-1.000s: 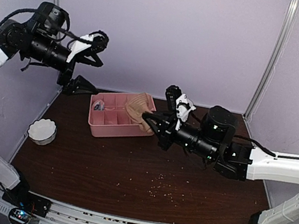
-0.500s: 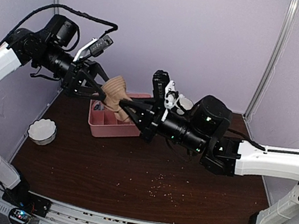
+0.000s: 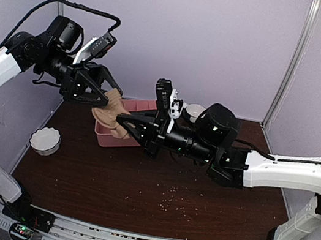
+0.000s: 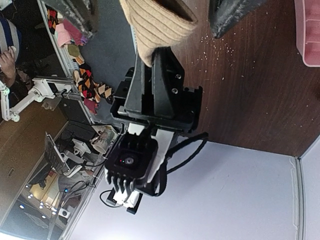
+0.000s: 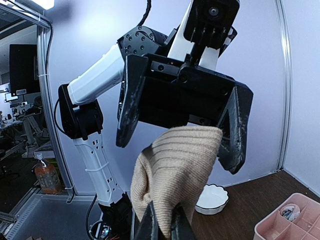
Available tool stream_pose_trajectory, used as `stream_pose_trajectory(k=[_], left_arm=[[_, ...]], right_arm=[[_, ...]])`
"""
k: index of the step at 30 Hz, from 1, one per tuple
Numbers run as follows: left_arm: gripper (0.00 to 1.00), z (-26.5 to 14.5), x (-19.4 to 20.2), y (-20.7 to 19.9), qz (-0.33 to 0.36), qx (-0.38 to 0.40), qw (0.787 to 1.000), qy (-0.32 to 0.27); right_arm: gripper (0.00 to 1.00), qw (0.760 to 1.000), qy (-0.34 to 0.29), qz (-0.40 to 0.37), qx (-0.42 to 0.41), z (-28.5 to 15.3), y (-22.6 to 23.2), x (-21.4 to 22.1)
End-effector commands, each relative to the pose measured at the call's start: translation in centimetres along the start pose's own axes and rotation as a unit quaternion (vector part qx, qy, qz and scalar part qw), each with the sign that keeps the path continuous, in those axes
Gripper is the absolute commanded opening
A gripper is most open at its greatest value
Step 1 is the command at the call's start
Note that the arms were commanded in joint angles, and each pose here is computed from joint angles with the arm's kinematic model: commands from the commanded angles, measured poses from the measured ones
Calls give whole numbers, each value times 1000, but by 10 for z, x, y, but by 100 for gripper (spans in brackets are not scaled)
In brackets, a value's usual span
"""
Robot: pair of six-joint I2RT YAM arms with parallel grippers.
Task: Roll the socks
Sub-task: Pass from the right arm to the left
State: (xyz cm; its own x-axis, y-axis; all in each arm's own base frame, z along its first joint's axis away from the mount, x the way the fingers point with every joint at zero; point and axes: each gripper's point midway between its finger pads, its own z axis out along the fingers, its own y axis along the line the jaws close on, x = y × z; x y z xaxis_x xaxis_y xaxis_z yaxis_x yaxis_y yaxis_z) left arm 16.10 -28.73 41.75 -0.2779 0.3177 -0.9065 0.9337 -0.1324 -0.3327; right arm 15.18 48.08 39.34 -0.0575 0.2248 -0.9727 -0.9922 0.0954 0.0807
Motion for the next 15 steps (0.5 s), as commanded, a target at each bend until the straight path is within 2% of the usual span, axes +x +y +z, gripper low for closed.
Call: stream_pose_trajectory(k=[1, 3, 7, 10, 13, 15], left_arm=[[81, -5, 12, -3, 38, -20, 999, 26], [88, -4, 17, 2, 31, -27, 999, 36], [85, -1, 20, 6, 24, -21, 998, 46], [73, 1, 21, 6, 29, -17, 998, 52], [55, 1, 19, 6, 36, -14, 998, 51], [49, 2, 19, 8, 34, -12, 998, 50]], right_arm=[[0, 1000, -19, -1, -6, -2, 3, -18], [0, 1000, -18, -1, -8, -1, 3, -18], [0, 1000, -14, 6, -10, 1, 3, -14], [0, 1000, -9, 14, -12, 2, 3, -10], [0, 1000, -4, 20, -15, 4, 4, -7], [0, 1000, 2, 24, -18, 6, 3, -4]])
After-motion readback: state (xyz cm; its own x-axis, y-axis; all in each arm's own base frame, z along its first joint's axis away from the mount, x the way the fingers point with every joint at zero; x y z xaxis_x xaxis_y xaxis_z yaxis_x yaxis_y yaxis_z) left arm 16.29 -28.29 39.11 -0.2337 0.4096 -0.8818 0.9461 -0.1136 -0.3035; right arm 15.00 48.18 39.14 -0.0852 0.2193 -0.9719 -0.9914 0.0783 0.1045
